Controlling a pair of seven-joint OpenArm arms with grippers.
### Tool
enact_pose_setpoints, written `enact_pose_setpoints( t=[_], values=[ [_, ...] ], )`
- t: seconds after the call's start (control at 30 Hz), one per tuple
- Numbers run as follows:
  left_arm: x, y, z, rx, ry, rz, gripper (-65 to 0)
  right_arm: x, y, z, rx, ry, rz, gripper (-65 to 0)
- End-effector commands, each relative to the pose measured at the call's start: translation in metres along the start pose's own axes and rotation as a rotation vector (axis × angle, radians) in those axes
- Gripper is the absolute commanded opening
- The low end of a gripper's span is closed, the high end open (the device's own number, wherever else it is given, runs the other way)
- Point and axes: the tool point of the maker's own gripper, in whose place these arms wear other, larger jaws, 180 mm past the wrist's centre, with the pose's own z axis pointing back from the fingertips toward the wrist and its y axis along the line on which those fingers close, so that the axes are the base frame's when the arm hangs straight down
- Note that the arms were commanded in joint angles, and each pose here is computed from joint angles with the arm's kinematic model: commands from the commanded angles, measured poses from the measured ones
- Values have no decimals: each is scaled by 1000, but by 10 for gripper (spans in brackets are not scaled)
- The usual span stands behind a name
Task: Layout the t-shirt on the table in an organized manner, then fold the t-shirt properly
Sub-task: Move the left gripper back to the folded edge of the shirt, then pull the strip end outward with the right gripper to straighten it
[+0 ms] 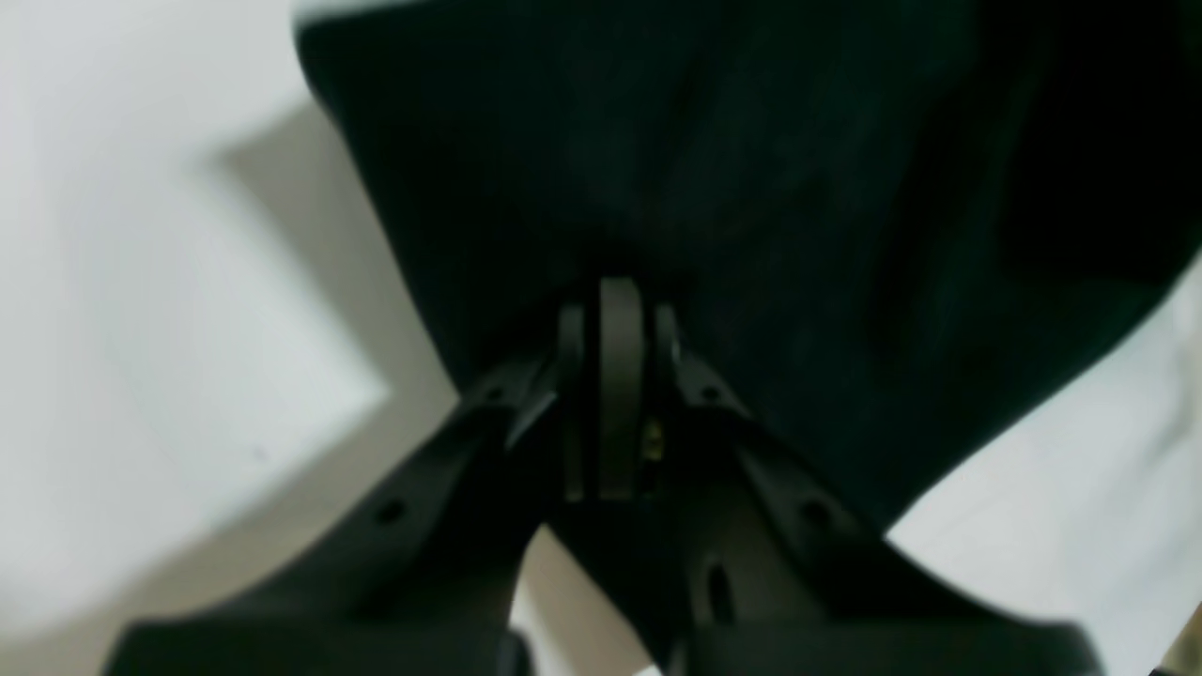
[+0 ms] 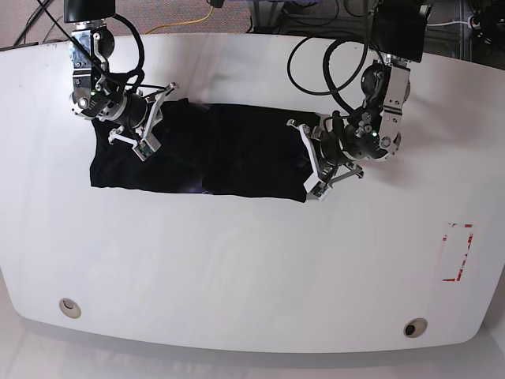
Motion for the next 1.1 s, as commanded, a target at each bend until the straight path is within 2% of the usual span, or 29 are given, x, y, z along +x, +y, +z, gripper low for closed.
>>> enact_pose_setpoints(
  t=[0.0,0.3,0.4,0.43,0.47,0.7,0.8,0.93,0.97,1.07],
  values=[
    [9,-2,-4,-18,-39,1,-650,3,-5,4,-14,4,25,-644],
    [-16,2,-16,-26,18,47,-650,23,-1,11,-21,-42,66,-640],
    [-17,3,-16,-24,20,45,-650,32,3,16,-12,-54,74,-609],
    [-17,3,-15,-23,20,46,-650,38,2,22,-15,-64,75,-566],
    [-17,3,-15,-23,20,46,-650,41,1,25,-19,-72,74,-550],
    [-19,3,-16,-24,26,47,-650,92,-17,73,-101,-248,44,-238],
    [-20,3,-16,-24,27,49,-650,98,-36,90,-154,-263,9,-132],
    [-22,3,-15,-23,31,50,-650,100,-65,115,-230,-284,-63,-48],
    [-26,2,-15,-24,38,53,-650,95,-79,125,-262,-288,-111,-22],
    [-33,5,-13,-18,53,51,-650,80,-102,136,-293,-296,-226,0]
  ],
)
